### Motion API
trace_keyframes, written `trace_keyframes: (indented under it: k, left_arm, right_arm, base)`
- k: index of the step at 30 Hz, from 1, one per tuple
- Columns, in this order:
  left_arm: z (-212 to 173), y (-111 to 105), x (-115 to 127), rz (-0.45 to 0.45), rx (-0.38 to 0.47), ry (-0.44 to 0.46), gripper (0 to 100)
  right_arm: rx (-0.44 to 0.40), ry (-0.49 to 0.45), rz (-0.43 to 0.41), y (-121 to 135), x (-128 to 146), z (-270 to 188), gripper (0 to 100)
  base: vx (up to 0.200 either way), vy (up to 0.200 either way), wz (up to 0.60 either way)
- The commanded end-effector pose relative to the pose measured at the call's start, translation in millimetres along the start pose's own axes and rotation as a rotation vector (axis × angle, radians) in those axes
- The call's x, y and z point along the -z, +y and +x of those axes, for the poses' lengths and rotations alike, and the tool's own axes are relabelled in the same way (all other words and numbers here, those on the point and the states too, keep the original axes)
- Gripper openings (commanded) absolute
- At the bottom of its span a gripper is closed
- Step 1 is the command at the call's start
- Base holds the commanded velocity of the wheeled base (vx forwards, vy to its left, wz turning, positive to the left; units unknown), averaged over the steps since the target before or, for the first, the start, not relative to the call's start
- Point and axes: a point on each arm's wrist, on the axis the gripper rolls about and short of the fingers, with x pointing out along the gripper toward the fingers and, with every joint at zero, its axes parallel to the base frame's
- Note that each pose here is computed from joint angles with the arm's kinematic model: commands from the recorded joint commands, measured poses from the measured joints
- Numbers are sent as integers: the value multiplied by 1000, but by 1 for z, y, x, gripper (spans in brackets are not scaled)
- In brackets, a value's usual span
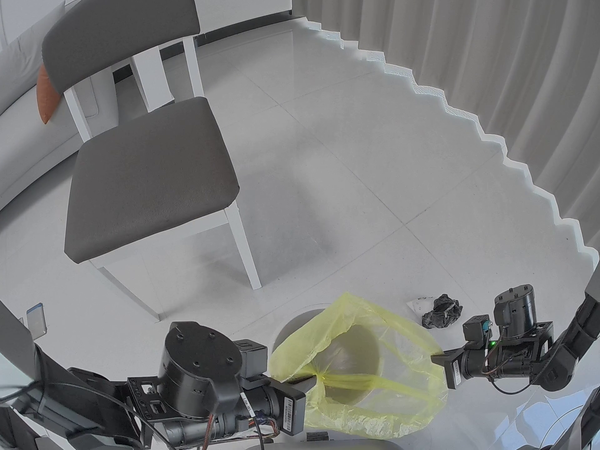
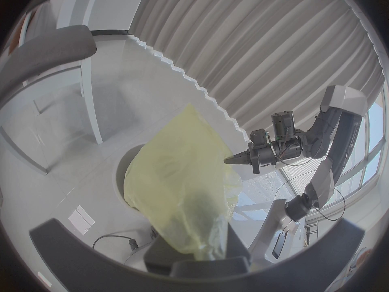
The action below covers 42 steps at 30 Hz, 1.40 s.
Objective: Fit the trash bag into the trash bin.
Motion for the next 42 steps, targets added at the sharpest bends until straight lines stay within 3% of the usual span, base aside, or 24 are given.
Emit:
trace_keyframes:
  k: [1, 10, 13, 21, 25, 36, 42]
  left_arm:
    - [8, 11, 9, -13, -44, 42, 0]
    - [13, 43, 5, -71, -138, 15, 0]
    - [8, 55, 1, -96, -164, -34, 0]
    - [-2, 59, 16, -93, -166, -21, 0]
    - [3, 62, 12, -106, -164, -48, 0]
    - [33, 76, 11, -109, -135, -103, 0]
    - [35, 77, 11, -109, -132, -112, 0]
  right_arm:
    - [2, 52, 18, -6, 10, 18, 0]
    - [-8, -40, -5, -9, 0, 58, 0]
    - [-37, -78, -17, -8, -14, 69, 0]
    - [-81, -79, -42, 6, -17, 78, 0]
    - [-81, -85, -43, 7, -19, 77, 0]
    - [-28, -213, -32, -10, -47, 54, 0]
    - [-17, -232, -46, -8, -47, 42, 0]
  base:
    - [0, 0, 0]
    - [0, 0, 0]
    - [0, 0, 0]
    - [0, 0, 0]
    - [0, 0, 0]
    - [0, 0, 0]
    - [0, 0, 0]
